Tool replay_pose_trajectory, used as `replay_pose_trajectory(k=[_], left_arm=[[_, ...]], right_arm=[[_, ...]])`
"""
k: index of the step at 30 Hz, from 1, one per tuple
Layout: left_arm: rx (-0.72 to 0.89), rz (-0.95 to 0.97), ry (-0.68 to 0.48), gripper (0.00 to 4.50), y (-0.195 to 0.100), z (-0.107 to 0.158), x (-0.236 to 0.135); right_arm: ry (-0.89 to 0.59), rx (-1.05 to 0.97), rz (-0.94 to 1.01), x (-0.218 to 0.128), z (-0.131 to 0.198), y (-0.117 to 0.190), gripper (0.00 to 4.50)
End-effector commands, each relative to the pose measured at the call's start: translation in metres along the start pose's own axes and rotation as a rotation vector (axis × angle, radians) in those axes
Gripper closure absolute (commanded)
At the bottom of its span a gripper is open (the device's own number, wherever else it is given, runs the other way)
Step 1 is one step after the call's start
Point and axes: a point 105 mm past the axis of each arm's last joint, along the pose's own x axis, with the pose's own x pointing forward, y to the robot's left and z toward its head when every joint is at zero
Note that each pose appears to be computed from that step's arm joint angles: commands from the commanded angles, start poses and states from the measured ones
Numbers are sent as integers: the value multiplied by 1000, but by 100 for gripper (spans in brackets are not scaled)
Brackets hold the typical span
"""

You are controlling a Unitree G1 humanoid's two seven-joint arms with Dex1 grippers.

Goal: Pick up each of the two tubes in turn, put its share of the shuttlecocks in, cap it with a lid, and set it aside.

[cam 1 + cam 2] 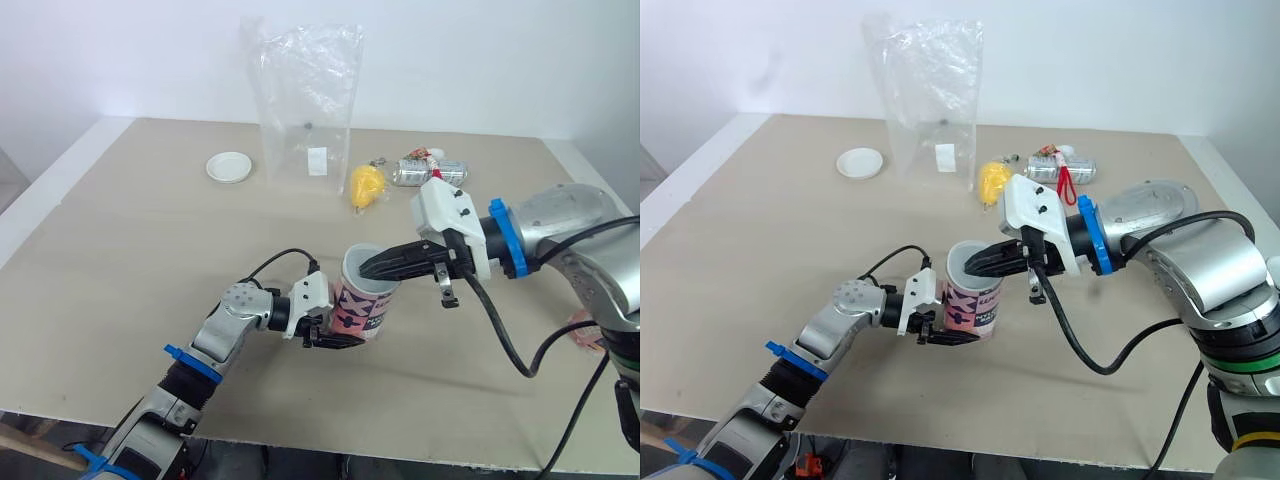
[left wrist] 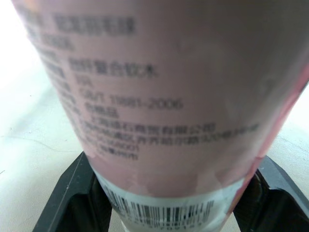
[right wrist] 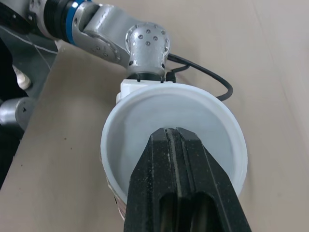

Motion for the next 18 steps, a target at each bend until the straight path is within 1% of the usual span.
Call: replay_pose_trajectory(k=[1, 8, 14, 18], left_arm=[[-66, -48, 65, 175, -12, -21, 4], [-66, -42, 59, 175, -11, -21, 5], [-67, -32, 58, 175, -10, -20, 5], [-71, -26, 58, 175, -9, -20, 4]], right_arm=[[104, 132, 44, 14, -25, 5, 444], [107, 258, 20, 23, -24, -9, 444], [96, 266, 24, 27, -19, -14, 444], [163, 242, 37, 29, -29, -12, 444]])
